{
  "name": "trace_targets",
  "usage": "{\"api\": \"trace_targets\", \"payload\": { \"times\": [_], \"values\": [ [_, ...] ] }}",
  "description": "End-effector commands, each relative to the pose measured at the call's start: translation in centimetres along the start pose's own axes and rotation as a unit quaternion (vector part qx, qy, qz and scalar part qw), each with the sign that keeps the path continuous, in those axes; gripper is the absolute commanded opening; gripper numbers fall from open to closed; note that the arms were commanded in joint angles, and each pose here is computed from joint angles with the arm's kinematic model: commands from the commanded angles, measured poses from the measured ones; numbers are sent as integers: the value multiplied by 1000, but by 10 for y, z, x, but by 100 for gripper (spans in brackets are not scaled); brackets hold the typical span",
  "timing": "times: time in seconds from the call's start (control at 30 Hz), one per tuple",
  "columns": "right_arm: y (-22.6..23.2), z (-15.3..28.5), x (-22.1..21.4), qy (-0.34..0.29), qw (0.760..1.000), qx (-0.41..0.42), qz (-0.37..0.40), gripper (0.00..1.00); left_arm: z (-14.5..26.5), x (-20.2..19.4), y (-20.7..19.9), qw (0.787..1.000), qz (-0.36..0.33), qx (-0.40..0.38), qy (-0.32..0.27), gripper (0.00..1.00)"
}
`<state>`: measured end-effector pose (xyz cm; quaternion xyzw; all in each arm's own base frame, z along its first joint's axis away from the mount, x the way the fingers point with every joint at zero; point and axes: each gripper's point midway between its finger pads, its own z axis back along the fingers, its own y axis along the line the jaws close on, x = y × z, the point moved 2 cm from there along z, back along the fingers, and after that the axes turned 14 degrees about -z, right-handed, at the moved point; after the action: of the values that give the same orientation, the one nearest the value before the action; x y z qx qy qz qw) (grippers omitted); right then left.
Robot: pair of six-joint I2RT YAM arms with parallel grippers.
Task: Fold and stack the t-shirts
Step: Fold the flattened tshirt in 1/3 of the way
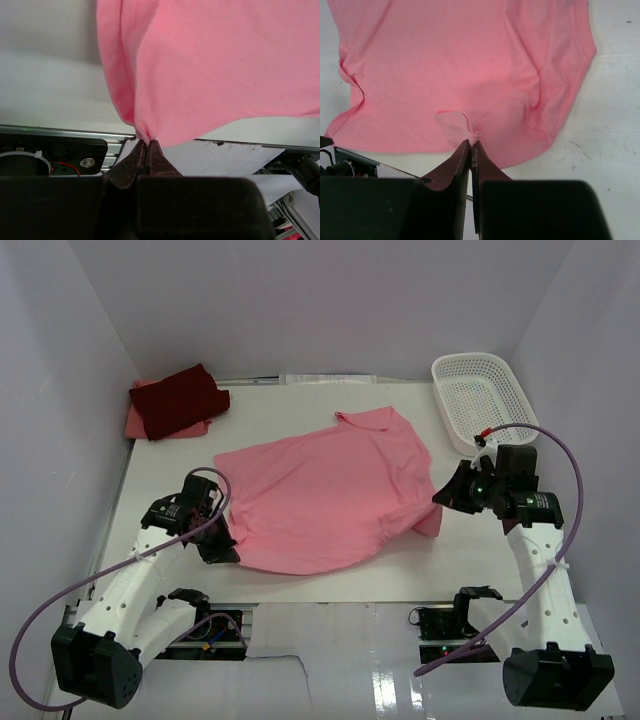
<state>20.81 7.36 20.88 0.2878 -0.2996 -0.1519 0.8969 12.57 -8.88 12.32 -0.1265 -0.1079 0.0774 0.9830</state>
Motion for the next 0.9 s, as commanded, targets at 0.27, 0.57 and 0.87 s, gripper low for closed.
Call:
{"api": "trace_targets", "payload": {
  "times": [0.27, 0.57, 0.87],
  "values": [
    [41, -28, 76, -52, 995, 76, 44, 8, 0, 64, -21, 996, 37, -16, -81, 0],
    [47, -61, 100, -33, 992, 107, 49, 8, -6, 94, 6, 989, 93, 6, -113, 0],
    [51, -90, 121, -21, 991, 123, 54, 8, -35, 94, 35, 984, 150, 5, -91, 0]
  ]
}}
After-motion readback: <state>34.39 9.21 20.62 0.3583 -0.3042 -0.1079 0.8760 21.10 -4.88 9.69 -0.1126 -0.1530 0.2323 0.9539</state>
